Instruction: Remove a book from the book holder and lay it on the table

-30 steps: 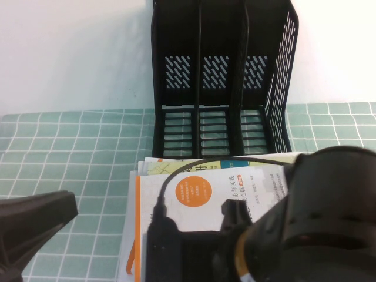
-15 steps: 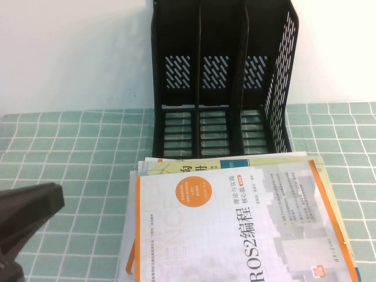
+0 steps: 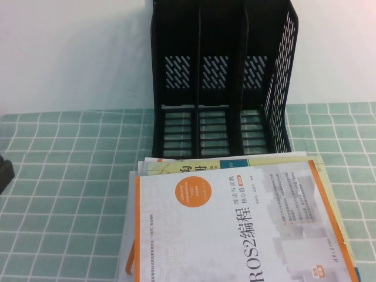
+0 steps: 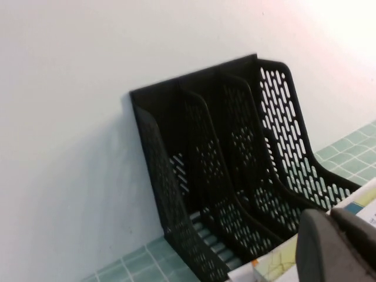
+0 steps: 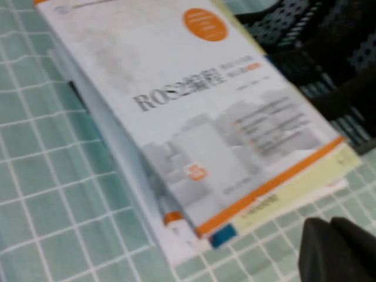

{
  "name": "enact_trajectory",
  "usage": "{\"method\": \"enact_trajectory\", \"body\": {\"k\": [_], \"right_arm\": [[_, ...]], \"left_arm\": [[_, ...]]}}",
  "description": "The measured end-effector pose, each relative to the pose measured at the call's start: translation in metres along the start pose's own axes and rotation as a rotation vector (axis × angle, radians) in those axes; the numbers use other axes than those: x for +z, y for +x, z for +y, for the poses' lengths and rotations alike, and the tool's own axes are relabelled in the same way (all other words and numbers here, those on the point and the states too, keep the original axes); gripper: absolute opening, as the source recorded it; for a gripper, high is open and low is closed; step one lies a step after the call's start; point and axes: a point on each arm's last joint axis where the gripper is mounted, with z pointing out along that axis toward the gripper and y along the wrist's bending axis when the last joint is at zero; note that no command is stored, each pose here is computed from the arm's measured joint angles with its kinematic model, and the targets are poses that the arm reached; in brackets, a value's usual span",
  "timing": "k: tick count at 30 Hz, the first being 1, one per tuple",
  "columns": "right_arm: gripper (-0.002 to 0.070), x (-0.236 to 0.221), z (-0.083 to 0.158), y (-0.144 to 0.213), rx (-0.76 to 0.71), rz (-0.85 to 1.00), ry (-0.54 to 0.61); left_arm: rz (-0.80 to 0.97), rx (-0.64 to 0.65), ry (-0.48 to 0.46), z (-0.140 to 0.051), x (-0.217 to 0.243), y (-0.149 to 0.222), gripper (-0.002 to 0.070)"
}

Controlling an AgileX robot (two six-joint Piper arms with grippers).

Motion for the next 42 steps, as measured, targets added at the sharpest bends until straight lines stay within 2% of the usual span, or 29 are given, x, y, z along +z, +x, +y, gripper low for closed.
{"method": "enact_trajectory", "body": {"k": [5,10,13,21,42], "right_arm": [[-0.0002,0.047,0.036,0.030,-0.004,-0.133,-0.111],[-0.0002,0.069,0.051,0.050,0.038,-0.139,-0.152],[-0.0002,0.071,0.052,0.054,0.065,-0.115,-0.157],[-0.0002,0.073,0.052,0.063,0.045,-0.021,-0.140],[-0.0002,0.073,0.051,0.064,0.044,-0.014,-0.135]], "left_arm": [[-0.036,0.031,-0.007,-0.003,-0.012,0.027,-0.0003],[-0.015,-0.074,0.030,-0.010,-0.016,0.054,-0.0002],[0.002,-0.118,0.045,-0.012,-0.015,0.065,-0.0003],[0.057,-0.135,0.061,-0.015,-0.013,0.076,-0.0003],[0.261,-0.146,0.120,-0.022,-0.018,0.094,-0.0003]]}}
